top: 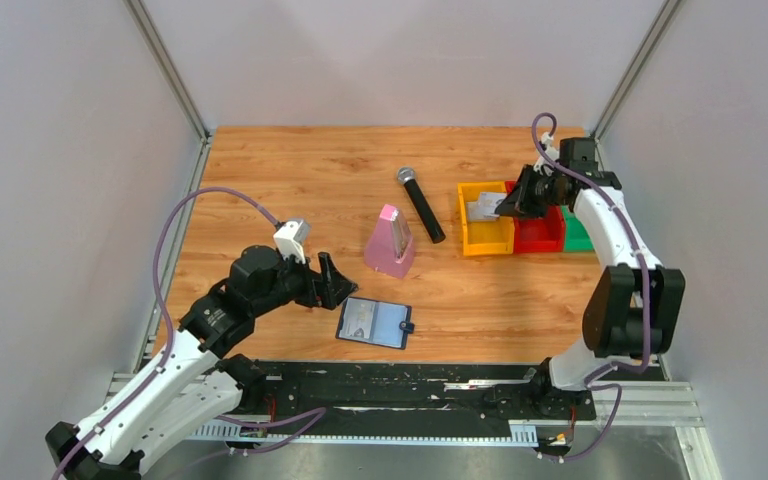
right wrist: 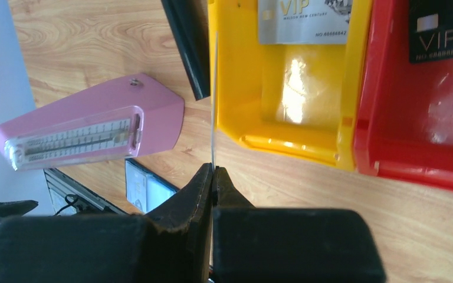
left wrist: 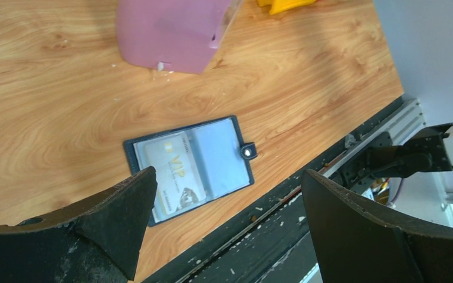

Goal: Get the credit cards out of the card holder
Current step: Place the credit card in the storage box, then remove the credit card from the card holder.

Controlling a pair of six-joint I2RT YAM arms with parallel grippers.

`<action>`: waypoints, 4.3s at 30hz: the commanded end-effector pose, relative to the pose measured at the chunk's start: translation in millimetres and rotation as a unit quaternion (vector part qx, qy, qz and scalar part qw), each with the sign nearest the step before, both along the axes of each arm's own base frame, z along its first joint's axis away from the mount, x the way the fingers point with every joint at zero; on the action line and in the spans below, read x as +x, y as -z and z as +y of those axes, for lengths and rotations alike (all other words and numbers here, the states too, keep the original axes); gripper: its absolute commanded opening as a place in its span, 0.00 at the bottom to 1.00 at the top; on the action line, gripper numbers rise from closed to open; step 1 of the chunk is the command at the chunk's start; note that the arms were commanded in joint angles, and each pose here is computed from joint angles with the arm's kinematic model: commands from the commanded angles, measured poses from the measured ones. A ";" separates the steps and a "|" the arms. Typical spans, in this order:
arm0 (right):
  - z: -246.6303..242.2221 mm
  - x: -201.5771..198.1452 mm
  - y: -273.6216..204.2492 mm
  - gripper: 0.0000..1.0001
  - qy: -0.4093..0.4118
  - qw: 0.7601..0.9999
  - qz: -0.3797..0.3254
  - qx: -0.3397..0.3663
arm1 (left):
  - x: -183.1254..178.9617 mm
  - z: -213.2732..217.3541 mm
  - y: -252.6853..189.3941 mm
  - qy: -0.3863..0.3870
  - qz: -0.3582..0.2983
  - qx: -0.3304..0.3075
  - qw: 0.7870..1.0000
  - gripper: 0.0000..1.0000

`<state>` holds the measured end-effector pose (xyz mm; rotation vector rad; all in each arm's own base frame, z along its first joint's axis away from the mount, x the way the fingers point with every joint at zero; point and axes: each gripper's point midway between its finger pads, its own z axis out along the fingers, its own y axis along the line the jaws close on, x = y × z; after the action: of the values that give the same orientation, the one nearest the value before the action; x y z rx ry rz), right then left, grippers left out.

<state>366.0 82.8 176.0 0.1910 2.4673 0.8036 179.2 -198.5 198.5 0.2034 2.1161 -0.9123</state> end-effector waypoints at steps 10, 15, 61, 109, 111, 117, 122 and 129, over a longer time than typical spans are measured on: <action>-2.4 48.4 38.4 0.00 -0.062 0.996 0.058 -0.009 | 4.3 21.7 -3.8 -0.034 -0.038 0.034 0.998 1.00; -2.5 56.3 53.2 0.00 -0.065 0.995 0.078 -0.013 | 3.8 20.9 -2.0 -0.034 -0.037 0.031 0.998 1.00; -28.8 115.9 47.2 0.23 0.020 0.994 0.070 -0.086 | 9.7 27.1 62.4 -0.116 0.092 0.052 0.988 1.00; 229.5 -187.7 64.6 0.31 -0.097 0.992 0.019 0.082 | -23.9 -42.5 159.4 0.042 0.262 0.000 0.964 0.34; 233.5 -188.6 69.6 0.29 -0.105 0.991 0.020 0.075 | -25.3 -42.7 154.7 0.043 0.259 -0.009 0.965 0.33; 246.6 -190.2 77.3 0.26 -0.123 0.989 0.025 0.081 | -16.9 -30.6 144.3 0.004 0.232 0.002 0.973 0.31; 253.4 -188.0 82.5 0.26 -0.122 0.989 0.025 0.074 | -12.2 -33.4 137.8 0.006 0.218 -0.006 0.976 0.22; 254.6 -184.6 94.0 0.26 -0.118 0.991 0.030 0.058 | -14.6 -39.2 149.2 0.026 0.232 -0.001 0.972 0.05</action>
<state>168.2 321.9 67.1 -0.0429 2.6018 1.0157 157.8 -227.4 41.8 0.0022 2.5836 -1.0280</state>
